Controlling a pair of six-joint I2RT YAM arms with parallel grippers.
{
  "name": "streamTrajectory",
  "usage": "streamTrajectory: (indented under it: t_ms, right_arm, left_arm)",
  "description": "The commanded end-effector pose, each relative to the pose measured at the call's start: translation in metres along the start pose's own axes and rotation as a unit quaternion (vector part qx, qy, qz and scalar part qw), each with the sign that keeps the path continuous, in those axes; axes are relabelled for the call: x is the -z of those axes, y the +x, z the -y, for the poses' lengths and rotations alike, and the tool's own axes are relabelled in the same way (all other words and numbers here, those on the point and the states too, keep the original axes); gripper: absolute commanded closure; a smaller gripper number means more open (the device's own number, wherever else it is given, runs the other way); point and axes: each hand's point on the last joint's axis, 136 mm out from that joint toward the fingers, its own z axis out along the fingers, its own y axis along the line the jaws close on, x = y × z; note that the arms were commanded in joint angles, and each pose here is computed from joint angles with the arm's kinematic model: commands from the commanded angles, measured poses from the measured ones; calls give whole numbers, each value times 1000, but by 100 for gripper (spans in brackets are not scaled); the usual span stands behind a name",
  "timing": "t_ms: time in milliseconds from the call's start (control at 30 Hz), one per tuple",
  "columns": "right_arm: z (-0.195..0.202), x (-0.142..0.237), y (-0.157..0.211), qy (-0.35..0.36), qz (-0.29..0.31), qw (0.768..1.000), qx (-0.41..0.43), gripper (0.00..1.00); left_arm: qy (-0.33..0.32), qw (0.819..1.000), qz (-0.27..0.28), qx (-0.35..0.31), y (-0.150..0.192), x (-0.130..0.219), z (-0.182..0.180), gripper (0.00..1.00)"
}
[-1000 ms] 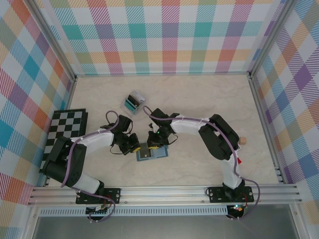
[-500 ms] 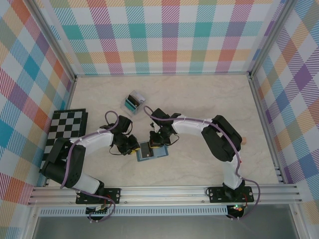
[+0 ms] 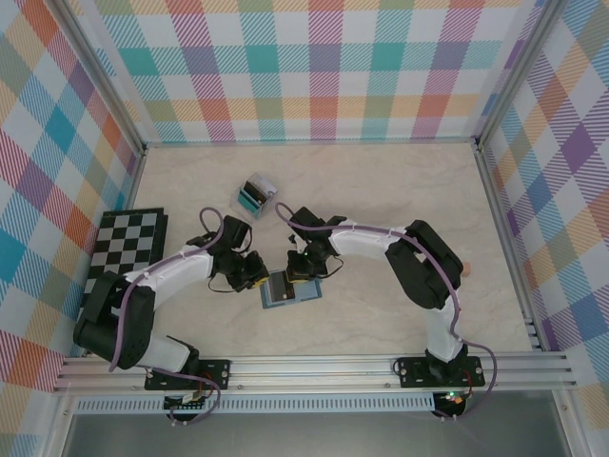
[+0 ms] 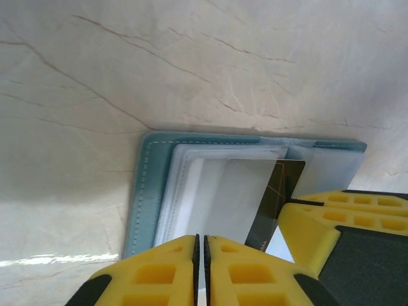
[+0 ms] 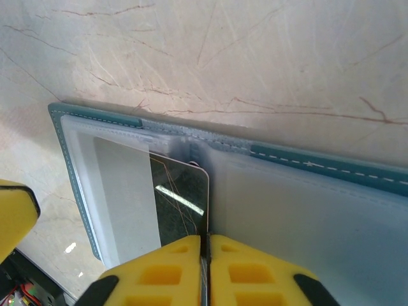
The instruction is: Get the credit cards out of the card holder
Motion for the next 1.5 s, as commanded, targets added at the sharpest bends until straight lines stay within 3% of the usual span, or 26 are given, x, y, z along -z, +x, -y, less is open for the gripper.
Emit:
streamTrajectory:
  t_ms: [0,200,467,833,1133,1467]
  right_arm:
    - [6,-3,4,3,-17,1000,-18,85]
    - [5,-3,5,0,-20,1000,-18,73]
    - [3,-11,8,-20,-32,999,-18,71]
    - [0,-4,1,-32,-15,999,-22,89]
    - [6,28,3,-3,29,999,-19,99]
    - [-22,69,15,-66,49,997,11,100]
  left_arm:
    - [11,999,-25,-28,10,-9,13,90]
    - [-7,999,-45,-28,12,-26,4,91]
    - [-57,997,-56,-22,15,-32,-19,92]
    - [-79,996,-41,-29,12,-26,-27,90]
    - [-77,996,-31,-42,7,-14,-16,74]
    - [-20,998,-5,-61,-7,18,25,49]
